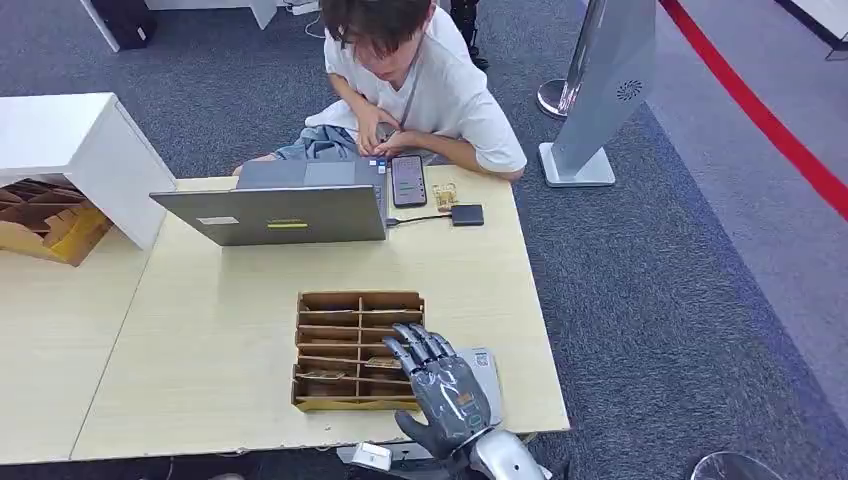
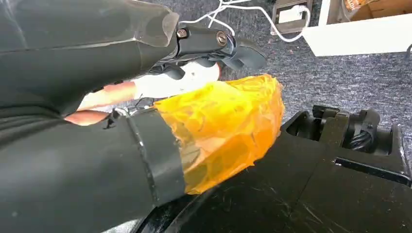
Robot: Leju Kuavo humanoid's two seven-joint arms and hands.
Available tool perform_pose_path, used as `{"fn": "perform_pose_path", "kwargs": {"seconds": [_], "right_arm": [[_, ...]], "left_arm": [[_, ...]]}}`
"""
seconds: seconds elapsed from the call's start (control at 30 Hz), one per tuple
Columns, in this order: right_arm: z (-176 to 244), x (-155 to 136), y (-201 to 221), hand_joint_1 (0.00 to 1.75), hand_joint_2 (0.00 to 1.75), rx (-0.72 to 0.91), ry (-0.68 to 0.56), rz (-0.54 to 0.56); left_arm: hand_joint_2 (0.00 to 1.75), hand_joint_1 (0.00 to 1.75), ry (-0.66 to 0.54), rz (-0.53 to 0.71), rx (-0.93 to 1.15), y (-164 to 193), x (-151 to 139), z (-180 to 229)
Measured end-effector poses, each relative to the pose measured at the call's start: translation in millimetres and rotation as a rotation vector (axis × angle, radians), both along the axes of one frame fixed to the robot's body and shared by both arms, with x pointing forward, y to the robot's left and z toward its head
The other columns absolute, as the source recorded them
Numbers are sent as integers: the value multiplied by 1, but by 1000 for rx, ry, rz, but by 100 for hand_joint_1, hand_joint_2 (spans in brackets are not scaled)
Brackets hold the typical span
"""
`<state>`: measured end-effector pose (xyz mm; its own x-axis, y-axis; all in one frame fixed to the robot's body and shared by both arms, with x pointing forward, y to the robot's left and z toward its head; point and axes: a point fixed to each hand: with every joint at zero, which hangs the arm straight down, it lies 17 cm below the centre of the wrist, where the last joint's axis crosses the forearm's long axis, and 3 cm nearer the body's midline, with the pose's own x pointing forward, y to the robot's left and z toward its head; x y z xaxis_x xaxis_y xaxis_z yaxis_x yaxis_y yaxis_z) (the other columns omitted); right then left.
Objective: Pass the card to the sensor for recognition and then transmit it.
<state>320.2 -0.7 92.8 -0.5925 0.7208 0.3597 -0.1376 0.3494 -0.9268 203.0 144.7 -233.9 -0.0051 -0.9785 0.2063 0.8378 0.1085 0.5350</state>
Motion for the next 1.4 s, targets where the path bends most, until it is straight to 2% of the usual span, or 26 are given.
{"fn": "perform_pose_path", "kwargs": {"seconds": [0.13, 0.33, 0.67, 1.23, 1.4], "right_arm": [[1, 1, 0, 28, 175, -4, -4, -1], [-1, 2, 1, 37, 175, -18, 5, -1], [14, 20, 20, 42, 175, -59, 10, 24], [13, 25, 25, 49, 175, -66, 15, 29], [13, 25, 25, 58, 175, -66, 15, 29]], "left_arm": [[0, 0, 0, -2, 1, 0, 0, 0], [0, 0, -1, -5, 1, 0, 0, 0], [0, 0, -4, -20, 2, -3, 2, 1], [0, 0, -2, -30, -1, -5, 2, 1], [0, 0, -2, -31, -3, -6, 2, 2]]}}
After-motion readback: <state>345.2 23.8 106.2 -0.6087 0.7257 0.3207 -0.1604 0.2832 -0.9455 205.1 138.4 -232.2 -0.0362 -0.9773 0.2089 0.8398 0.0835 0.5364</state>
